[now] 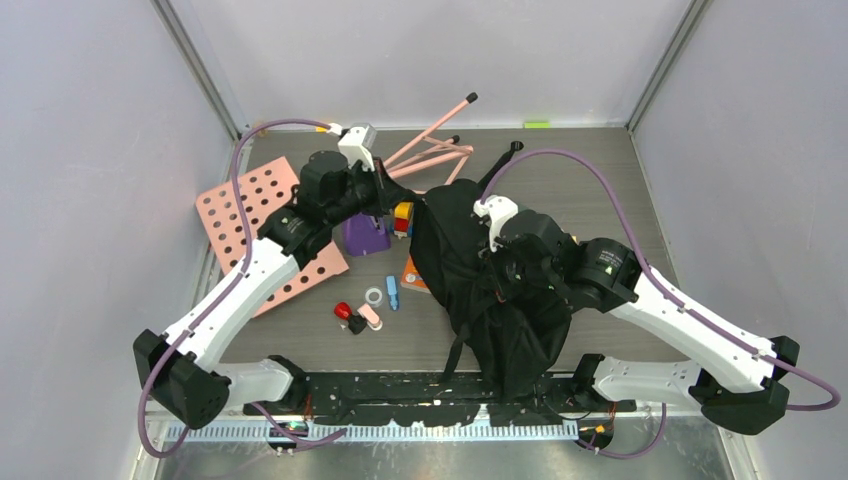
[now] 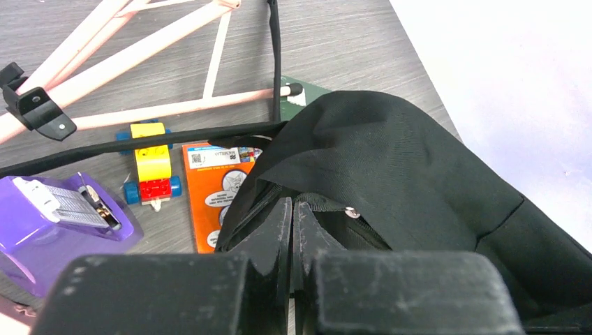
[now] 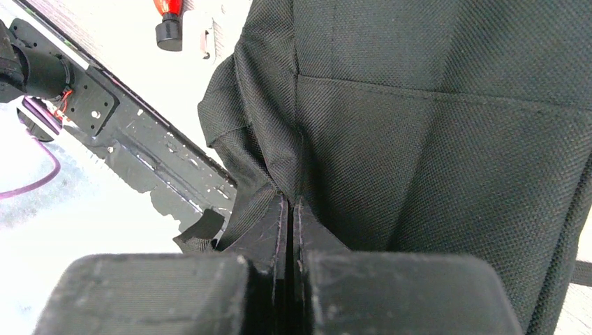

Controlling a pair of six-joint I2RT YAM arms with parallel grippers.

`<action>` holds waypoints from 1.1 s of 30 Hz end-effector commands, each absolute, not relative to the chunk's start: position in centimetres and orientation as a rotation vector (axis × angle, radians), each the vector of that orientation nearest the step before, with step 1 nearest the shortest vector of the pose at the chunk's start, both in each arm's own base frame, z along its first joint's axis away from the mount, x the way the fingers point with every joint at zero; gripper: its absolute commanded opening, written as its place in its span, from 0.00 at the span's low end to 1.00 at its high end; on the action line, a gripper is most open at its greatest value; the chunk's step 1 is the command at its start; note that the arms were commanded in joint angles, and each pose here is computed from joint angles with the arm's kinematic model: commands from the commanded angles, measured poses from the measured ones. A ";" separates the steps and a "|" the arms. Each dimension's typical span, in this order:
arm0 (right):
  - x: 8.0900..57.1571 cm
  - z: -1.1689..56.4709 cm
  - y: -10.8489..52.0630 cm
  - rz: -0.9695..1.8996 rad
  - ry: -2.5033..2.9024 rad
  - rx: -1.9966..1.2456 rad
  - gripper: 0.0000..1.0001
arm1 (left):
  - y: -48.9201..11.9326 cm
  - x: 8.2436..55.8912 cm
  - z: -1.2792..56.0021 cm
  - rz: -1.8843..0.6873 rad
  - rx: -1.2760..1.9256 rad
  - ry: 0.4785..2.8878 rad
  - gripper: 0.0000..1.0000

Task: Pack the student bag
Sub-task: Unzip the student bag at the center of the board.

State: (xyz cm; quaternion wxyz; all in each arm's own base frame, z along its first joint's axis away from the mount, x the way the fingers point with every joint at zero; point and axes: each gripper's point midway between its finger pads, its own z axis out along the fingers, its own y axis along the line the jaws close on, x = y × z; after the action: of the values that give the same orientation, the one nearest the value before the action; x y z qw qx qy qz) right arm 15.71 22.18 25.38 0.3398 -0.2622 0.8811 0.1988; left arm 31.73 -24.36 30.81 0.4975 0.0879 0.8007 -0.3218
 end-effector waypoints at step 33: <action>26.6 33.2 27.6 0.141 2.072 -0.520 0.76 | -26.6 27.4 32.0 -1.106 0.544 1.816 0.00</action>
State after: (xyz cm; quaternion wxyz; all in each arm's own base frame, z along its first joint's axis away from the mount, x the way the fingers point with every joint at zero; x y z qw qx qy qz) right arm 24.05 27.65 30.51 0.4189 -0.2348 0.8710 0.1041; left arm 27.92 -26.60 30.13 0.4326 0.2087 0.7619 -0.4346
